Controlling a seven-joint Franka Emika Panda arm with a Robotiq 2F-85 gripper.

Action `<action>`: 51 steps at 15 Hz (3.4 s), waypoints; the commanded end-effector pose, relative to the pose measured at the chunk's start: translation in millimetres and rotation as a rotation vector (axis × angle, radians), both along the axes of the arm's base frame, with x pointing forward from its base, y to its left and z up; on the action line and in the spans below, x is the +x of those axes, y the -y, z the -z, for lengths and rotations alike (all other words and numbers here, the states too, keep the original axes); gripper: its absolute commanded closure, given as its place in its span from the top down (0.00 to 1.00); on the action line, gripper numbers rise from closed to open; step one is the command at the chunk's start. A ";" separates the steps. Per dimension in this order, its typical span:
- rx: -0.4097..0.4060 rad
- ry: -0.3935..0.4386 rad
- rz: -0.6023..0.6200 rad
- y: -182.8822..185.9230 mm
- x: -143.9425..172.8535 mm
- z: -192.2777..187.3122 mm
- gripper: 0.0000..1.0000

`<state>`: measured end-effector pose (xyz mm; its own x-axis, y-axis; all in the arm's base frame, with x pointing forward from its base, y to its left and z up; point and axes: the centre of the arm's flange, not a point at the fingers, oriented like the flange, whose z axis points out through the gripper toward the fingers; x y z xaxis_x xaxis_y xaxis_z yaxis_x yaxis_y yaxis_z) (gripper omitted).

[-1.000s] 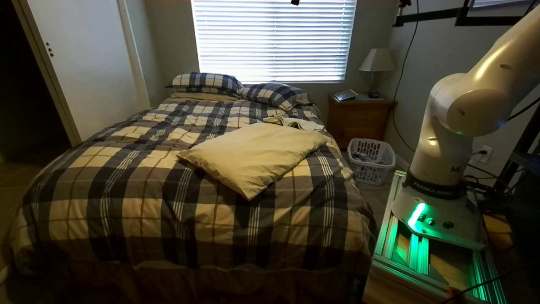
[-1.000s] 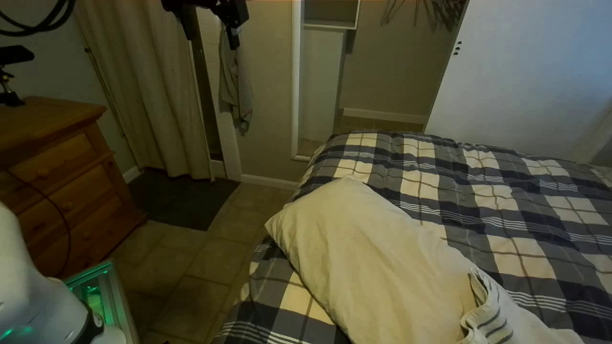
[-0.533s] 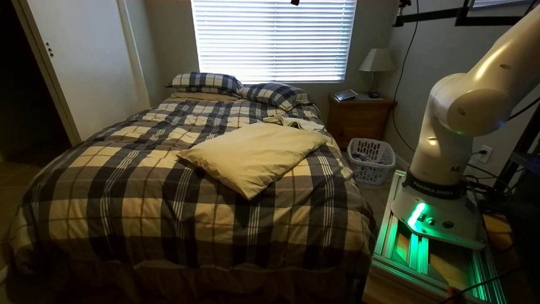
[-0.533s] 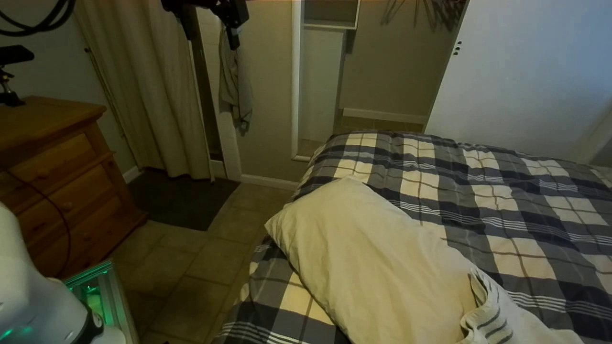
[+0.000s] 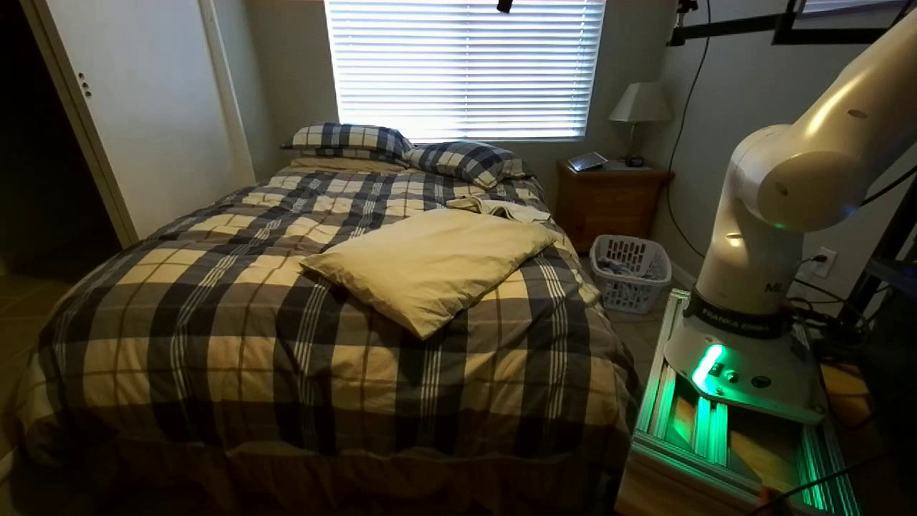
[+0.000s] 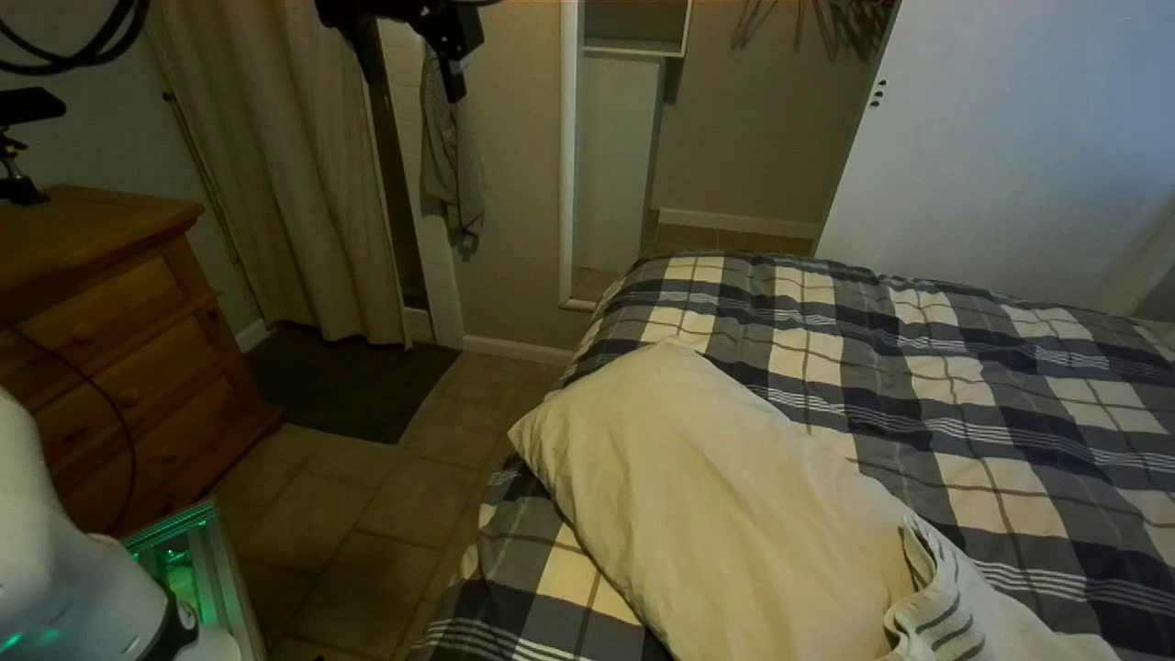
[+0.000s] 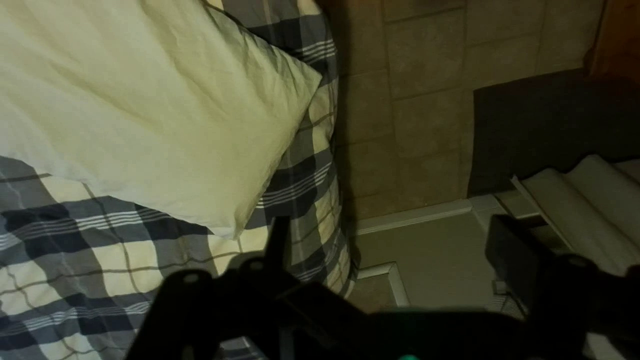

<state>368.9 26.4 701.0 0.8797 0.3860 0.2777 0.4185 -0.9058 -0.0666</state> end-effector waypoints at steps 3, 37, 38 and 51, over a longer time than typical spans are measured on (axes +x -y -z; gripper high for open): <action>-0.063 -0.053 0.258 97.2 -4.1 31.1 1.00; -0.243 0.132 0.561 316.6 157.2 176.0 1.00; -0.220 0.129 0.601 320.7 162.4 183.3 1.00; -0.179 0.067 0.724 346.9 180.8 226.9 1.00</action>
<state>535.1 -302.3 486.5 0.9296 -0.1748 0.3244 -0.2269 -0.9652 0.1302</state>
